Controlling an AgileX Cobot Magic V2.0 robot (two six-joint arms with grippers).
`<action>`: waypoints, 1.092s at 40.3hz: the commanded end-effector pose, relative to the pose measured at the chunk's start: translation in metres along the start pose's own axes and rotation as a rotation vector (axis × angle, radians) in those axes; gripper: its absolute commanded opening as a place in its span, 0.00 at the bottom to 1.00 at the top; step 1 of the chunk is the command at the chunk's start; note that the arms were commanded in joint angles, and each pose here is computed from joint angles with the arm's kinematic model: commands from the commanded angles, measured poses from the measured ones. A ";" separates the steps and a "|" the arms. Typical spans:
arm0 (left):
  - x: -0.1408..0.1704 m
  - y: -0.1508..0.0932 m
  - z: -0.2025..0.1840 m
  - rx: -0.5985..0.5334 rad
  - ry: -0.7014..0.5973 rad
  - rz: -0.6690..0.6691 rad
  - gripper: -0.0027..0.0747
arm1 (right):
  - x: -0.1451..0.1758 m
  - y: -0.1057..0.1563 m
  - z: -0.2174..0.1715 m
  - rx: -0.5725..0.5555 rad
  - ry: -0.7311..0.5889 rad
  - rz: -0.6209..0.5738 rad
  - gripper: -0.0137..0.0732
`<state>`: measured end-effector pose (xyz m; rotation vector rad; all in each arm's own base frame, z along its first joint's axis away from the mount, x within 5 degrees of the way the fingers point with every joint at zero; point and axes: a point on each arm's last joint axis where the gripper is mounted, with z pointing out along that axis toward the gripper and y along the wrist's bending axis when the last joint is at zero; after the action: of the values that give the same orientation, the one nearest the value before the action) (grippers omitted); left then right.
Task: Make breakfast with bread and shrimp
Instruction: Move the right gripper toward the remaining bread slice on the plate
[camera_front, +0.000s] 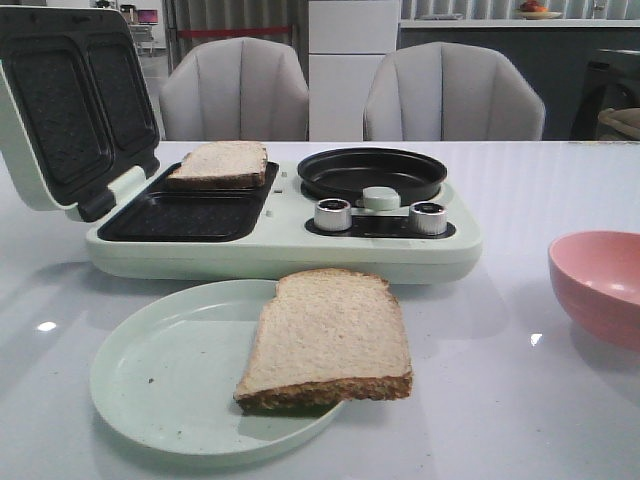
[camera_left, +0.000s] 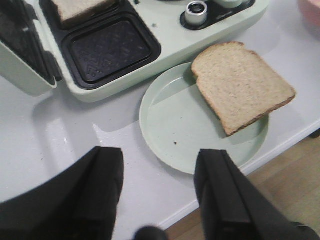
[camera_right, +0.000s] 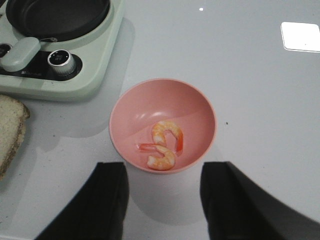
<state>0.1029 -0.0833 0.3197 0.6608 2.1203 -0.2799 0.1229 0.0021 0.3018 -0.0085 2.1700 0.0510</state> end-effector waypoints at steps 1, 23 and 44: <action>-0.012 -0.004 -0.016 0.061 -0.115 0.000 0.53 | -0.015 0.000 -0.005 0.002 -0.091 -0.006 0.68; -0.010 -0.017 -0.020 0.151 -0.123 0.102 0.53 | -0.015 0.004 -0.003 -0.048 -0.086 0.066 0.68; -0.010 -0.017 -0.020 0.150 -0.124 0.104 0.53 | 0.015 0.064 0.066 -0.502 0.379 0.271 0.68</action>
<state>0.0843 -0.0897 0.3239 0.8303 2.0441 -0.3674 0.1548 0.0569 0.2502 -0.0119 2.5136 0.7086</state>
